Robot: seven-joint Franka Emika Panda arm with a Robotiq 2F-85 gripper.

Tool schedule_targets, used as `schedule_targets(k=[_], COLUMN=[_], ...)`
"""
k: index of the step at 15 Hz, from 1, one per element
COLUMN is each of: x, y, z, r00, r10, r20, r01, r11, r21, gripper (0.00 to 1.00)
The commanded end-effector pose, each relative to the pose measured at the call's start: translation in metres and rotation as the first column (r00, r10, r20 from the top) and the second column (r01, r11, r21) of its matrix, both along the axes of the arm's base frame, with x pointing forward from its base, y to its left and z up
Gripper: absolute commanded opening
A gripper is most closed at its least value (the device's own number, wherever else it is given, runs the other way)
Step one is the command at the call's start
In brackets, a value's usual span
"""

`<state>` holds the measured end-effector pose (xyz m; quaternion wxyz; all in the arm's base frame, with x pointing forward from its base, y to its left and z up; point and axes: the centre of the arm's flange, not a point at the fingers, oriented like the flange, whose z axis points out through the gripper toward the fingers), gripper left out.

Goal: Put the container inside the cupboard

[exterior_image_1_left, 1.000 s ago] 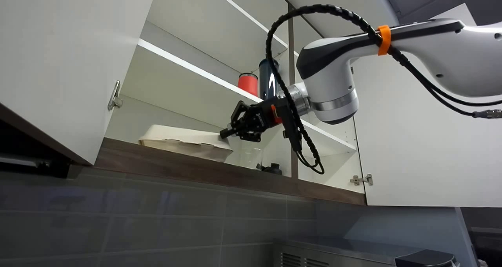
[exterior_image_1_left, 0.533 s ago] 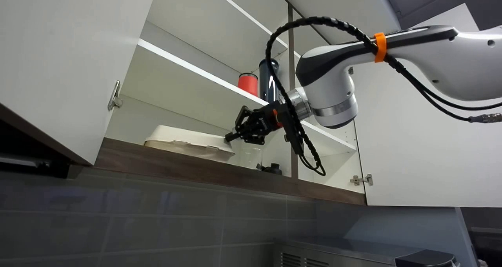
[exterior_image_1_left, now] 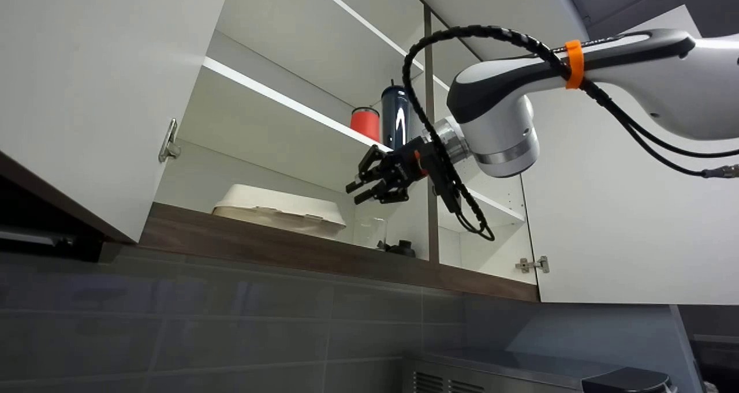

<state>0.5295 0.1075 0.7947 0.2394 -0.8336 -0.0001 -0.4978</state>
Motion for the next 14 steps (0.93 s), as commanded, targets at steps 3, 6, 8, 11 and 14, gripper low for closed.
schedule_targets(k=[3,6,8,11,14], x=[-0.068,-0.103,-0.120,-0.136,-0.139], y=[-0.030,-0.044,-0.049,-0.051,-0.048], z=[0.041,0.049,0.050,0.051,0.048], r00=[0.990,0.968,0.943,0.905,0.903], r10=[-0.099,-0.057,-0.025,-0.012,-0.008], r20=[-0.099,-0.244,-0.331,-0.426,-0.430], r01=[0.075,-0.014,-0.081,-0.142,-0.140], r11=[0.973,0.960,0.949,0.934,0.940], r21=[-0.218,-0.279,-0.304,-0.327,-0.311], gripper=[0.78,1.00,1.00,1.00,1.00])
